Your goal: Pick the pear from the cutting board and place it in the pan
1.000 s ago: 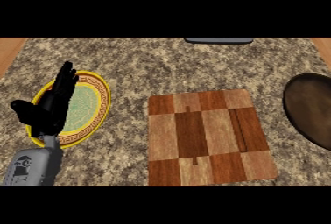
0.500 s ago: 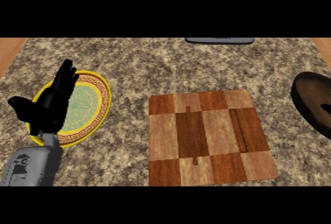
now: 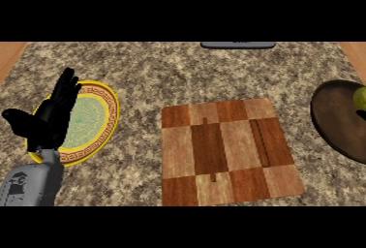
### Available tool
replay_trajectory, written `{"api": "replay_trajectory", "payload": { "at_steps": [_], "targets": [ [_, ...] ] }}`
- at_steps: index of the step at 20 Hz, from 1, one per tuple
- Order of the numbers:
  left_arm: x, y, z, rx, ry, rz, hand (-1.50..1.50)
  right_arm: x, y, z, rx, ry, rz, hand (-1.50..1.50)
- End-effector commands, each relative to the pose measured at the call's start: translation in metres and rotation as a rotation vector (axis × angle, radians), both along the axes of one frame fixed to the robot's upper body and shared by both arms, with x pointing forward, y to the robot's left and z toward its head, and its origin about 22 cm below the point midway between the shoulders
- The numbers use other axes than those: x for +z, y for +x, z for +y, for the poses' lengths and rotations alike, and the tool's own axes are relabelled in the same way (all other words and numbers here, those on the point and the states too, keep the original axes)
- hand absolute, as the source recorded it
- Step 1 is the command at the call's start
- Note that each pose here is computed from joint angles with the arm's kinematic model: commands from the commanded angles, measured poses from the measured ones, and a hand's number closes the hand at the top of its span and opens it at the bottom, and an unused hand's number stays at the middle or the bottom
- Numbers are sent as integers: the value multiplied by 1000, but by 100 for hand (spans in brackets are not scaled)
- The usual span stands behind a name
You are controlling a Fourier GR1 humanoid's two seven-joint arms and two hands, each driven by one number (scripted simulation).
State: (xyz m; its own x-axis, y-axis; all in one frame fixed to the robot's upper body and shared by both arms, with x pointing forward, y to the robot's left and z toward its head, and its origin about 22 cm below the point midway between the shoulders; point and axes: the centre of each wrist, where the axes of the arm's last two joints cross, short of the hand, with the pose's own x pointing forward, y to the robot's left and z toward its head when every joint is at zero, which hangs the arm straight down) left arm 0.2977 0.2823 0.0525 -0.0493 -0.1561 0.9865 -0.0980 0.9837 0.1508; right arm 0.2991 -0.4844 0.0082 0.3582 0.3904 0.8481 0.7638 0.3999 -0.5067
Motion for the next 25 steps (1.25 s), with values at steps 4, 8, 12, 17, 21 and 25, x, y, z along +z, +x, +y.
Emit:
{"api": "replay_trajectory", "payload": {
  "at_steps": [4, 8, 12, 17, 21, 25],
  "targets": [
    [-8, -10, 2, 52, 10, 29, 0, -20, -28, 11, 96, 135, -185, -150],
    [-18, -17, 4, 82, 14, 33, 0, -23, -48, 22, 194, 148, -233, -150],
    [-12, -21, 14, 80, 9, 39, 0, -33, -95, 32, 222, 146, -254, -150],
    [-12, -21, 16, 81, 10, 29, 0, -7, -137, 54, 215, 113, -281, -150],
    [-7, -10, 10, 65, 6, 16, 0, 11, -188, 79, 237, 137, -236, -150],
    [0, -2, -6, 32, 4, 22, 0, 32, -208, 110, 204, 125, -208, -150]
  ]
}}
